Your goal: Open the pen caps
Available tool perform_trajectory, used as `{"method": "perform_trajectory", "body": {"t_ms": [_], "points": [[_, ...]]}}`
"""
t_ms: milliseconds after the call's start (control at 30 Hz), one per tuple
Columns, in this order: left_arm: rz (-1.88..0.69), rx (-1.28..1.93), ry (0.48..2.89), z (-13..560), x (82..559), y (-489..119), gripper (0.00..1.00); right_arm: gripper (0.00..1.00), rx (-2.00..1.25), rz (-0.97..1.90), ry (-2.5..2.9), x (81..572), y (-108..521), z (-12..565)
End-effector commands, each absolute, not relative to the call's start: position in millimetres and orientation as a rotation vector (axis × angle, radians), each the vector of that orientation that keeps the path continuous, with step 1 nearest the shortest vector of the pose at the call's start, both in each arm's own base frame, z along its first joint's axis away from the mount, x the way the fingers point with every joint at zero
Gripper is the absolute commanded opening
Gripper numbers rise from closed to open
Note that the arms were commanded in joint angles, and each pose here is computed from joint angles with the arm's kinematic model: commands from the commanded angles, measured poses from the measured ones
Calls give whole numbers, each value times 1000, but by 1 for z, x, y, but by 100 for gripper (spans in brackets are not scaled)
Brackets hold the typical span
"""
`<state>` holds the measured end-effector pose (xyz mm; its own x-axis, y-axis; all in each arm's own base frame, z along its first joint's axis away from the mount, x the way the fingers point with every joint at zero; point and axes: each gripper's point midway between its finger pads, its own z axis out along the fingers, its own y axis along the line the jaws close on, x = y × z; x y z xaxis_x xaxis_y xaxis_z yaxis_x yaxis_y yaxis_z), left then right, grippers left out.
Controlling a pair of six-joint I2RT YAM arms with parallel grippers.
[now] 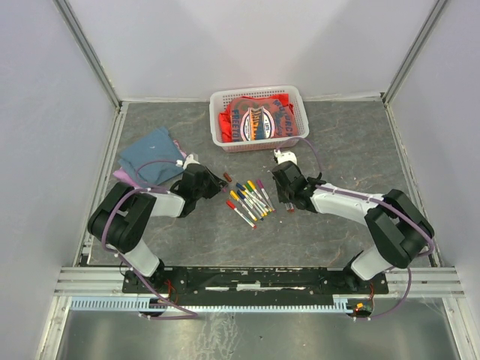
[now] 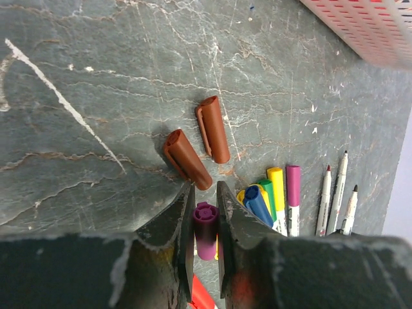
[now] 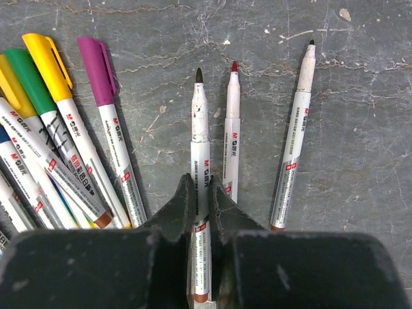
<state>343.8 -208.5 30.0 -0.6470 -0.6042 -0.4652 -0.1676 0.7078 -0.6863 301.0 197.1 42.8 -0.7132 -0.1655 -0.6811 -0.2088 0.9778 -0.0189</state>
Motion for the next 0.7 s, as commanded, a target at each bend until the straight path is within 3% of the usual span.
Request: {"method": "perform_trajectory", "body": {"t_ms": [0, 433, 567, 667], "points": [[-744, -552, 2183, 32, 347, -201, 9, 10, -231, 68, 2329, 317, 201, 59], [-714, -587, 2188, 24, 343, -193, 32, 17, -238, 67, 2354, 316, 202, 48], [-715, -593, 2190, 23, 343, -193, 46, 19, -239, 66, 2361, 315, 202, 47], [-717, -591, 2188, 23, 342, -193, 47, 20, -240, 61, 2363, 316, 202, 45]]}}
